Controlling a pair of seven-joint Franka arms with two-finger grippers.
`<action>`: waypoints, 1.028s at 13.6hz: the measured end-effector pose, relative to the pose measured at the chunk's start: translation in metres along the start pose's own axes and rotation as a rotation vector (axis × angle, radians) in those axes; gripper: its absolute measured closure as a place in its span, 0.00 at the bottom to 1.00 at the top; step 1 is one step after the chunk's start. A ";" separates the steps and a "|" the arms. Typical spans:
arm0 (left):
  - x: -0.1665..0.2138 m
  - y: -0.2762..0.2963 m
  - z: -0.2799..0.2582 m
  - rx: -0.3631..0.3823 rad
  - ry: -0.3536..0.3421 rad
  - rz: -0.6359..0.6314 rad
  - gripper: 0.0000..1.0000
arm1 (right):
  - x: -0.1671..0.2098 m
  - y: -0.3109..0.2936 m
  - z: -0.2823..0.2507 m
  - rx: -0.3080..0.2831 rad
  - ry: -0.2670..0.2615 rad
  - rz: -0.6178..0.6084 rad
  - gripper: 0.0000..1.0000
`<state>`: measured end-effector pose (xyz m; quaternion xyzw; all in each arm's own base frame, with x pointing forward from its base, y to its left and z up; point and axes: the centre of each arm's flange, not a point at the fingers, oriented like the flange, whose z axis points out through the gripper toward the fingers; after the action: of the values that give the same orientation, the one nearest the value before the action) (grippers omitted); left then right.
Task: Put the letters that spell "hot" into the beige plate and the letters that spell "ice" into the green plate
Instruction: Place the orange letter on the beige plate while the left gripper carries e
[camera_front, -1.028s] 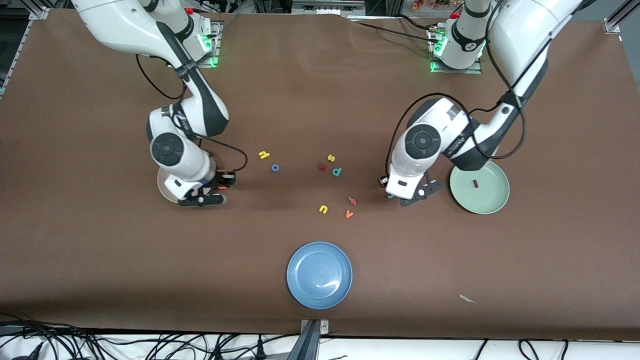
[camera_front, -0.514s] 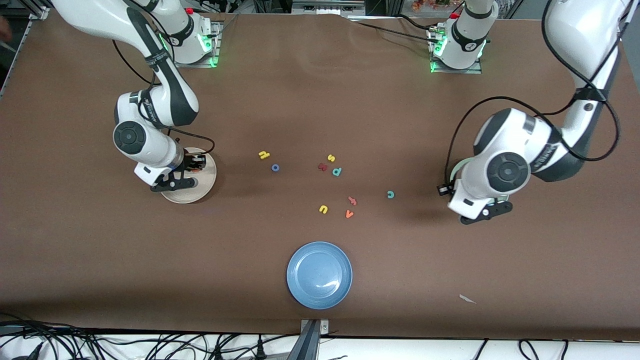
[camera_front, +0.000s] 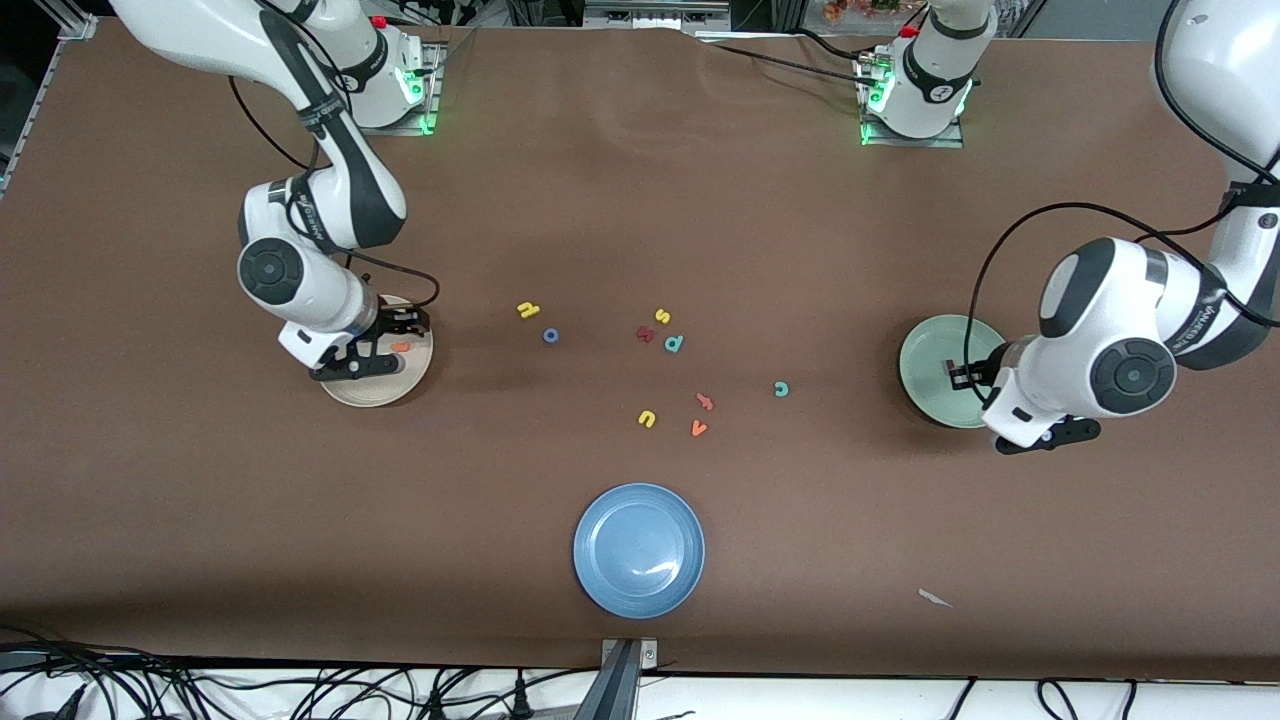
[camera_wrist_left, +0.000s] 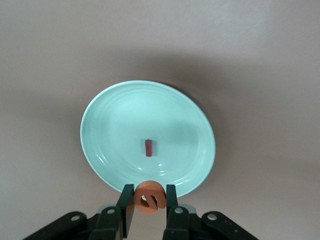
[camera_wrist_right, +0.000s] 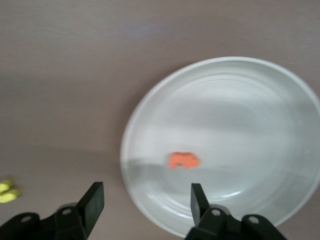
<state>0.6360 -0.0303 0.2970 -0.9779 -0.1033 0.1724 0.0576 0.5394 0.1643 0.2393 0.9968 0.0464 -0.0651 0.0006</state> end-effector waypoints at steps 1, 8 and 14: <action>0.005 -0.001 0.013 -0.015 -0.009 0.003 0.70 | -0.003 -0.026 -0.003 -0.001 0.011 0.026 0.21; 0.028 0.016 0.081 -0.102 -0.017 0.017 0.56 | 0.000 -0.154 -0.005 0.029 0.070 0.154 0.21; 0.037 0.007 0.028 -0.116 0.066 -0.008 0.00 | -0.004 -0.200 0.049 0.075 0.101 0.189 0.21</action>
<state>0.6617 -0.0264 0.2577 -0.9844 -0.1149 0.1333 0.0051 0.5110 0.3627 0.1922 0.9980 -0.0505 -0.0162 -0.0332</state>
